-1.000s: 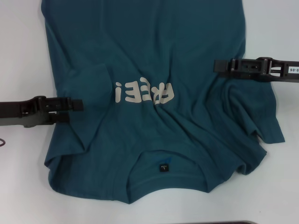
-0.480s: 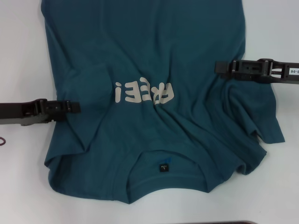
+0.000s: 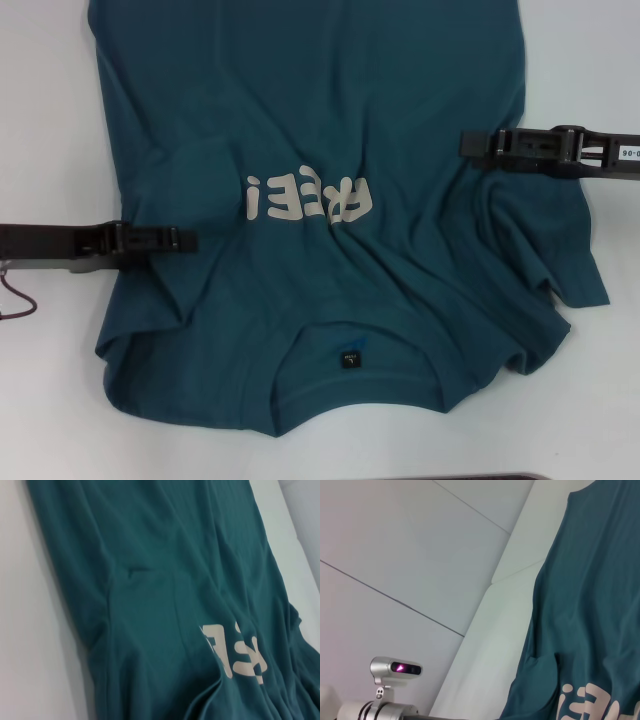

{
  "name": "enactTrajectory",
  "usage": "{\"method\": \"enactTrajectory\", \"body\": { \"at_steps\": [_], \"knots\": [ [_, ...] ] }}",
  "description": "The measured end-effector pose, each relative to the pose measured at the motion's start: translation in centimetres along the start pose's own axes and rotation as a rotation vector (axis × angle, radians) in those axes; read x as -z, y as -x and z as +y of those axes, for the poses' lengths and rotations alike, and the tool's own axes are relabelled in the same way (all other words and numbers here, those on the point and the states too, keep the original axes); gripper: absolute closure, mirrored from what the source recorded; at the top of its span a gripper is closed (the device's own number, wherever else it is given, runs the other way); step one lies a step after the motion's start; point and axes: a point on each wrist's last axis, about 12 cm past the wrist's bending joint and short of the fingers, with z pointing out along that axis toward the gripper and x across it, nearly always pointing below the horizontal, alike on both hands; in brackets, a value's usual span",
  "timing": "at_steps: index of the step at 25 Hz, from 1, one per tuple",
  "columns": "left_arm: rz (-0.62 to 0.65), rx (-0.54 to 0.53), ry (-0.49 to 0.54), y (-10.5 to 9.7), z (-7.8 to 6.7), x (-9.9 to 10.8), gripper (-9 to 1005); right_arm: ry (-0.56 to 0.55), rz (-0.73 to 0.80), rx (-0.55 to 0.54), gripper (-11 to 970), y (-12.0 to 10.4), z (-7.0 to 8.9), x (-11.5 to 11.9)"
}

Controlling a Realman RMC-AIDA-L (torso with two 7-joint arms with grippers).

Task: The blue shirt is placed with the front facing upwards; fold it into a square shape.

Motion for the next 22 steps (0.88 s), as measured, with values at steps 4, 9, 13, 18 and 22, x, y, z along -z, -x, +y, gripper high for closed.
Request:
{"method": "enactTrajectory", "body": {
  "at_steps": [4,9,13,18,22],
  "knots": [
    [0.014,-0.008,-0.004,0.0,-0.2,-0.3,180,0.001,0.000,0.000,46,0.0,0.0,0.0],
    [0.060,-0.051,-0.140,-0.5,-1.8,-0.3,180,0.001,0.000,0.000,46,0.0,0.0,0.0],
    [0.085,-0.087,-0.310,-1.0,-3.5,0.4,180,0.002,0.001,0.000,46,0.0,0.0,0.0],
    [0.068,-0.069,-0.305,-0.9,-3.2,1.0,180,0.000,0.000,0.000,45,0.0,0.0,0.0],
    [0.048,-0.054,-0.301,-1.0,-2.8,1.5,180,-0.010,0.004,-0.004,45,-0.2,-0.2,0.1]
  ]
}}
